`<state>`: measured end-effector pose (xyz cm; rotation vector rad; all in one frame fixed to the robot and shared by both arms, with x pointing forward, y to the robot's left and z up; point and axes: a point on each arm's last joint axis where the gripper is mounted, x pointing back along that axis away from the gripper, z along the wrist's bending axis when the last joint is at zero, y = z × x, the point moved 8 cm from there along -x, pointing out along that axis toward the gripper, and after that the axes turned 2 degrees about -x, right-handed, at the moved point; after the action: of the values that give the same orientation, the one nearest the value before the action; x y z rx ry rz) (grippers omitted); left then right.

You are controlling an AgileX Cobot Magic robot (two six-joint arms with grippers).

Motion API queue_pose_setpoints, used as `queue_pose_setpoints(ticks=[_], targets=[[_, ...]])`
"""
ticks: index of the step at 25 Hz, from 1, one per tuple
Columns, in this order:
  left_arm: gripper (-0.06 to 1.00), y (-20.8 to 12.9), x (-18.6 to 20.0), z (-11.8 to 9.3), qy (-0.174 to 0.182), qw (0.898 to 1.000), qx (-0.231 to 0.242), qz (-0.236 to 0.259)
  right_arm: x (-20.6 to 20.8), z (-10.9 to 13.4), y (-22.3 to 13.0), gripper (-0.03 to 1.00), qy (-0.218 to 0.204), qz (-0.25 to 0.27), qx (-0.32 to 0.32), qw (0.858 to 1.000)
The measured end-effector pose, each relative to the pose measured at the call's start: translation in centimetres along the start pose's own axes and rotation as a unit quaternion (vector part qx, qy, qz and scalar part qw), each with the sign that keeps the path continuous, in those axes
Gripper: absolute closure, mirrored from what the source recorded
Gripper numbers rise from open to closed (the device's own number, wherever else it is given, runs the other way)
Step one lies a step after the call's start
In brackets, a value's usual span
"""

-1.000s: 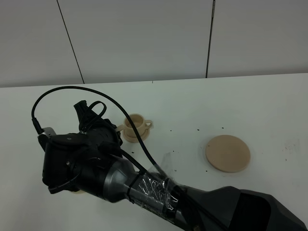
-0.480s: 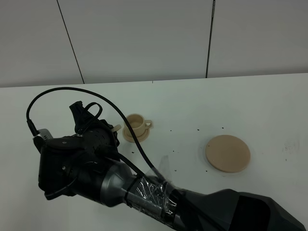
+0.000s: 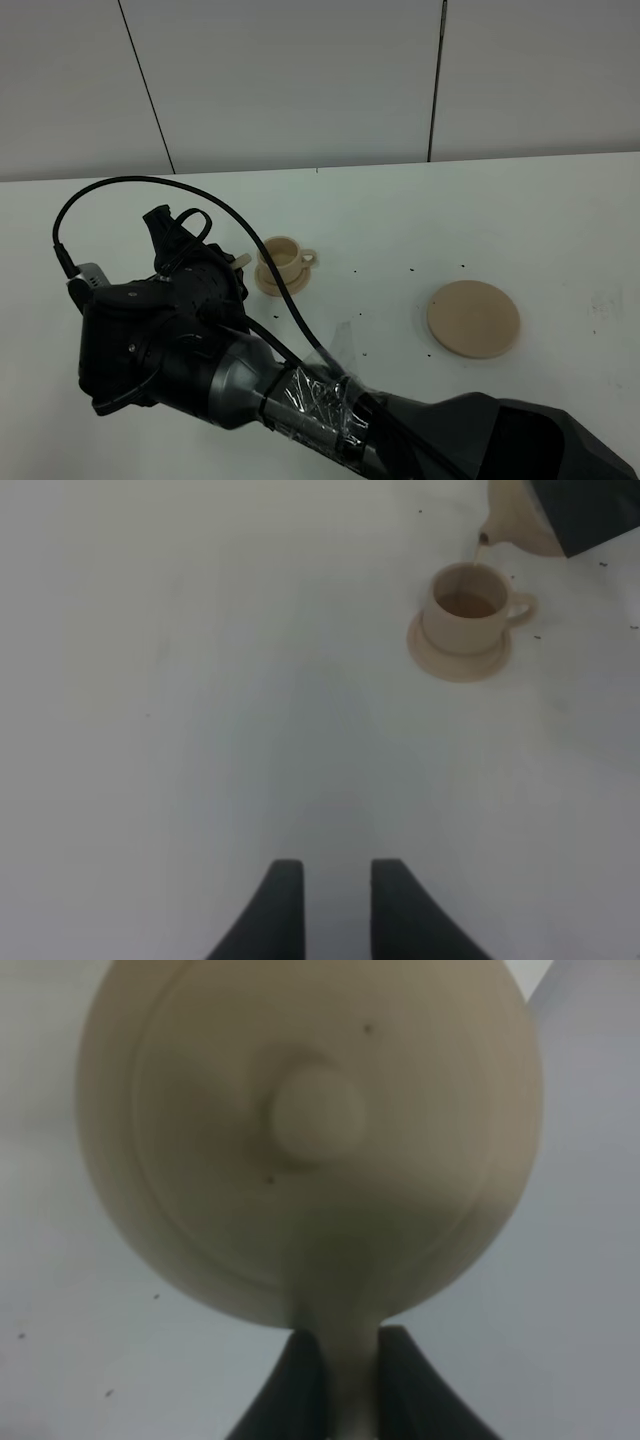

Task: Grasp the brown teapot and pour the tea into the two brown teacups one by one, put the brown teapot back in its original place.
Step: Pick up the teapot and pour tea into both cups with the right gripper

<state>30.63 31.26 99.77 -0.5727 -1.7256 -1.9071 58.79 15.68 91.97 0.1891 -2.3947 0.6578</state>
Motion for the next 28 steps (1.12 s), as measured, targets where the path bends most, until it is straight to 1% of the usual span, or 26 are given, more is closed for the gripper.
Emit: queue_pose_setpoints(ticks=[28], targets=[[0.71, 0.0, 0.0, 0.0, 0.0, 1.0, 0.0, 0.0, 0.0, 0.09, 0.08, 0.87, 0.003, -0.002, -0.003, 1.0]])
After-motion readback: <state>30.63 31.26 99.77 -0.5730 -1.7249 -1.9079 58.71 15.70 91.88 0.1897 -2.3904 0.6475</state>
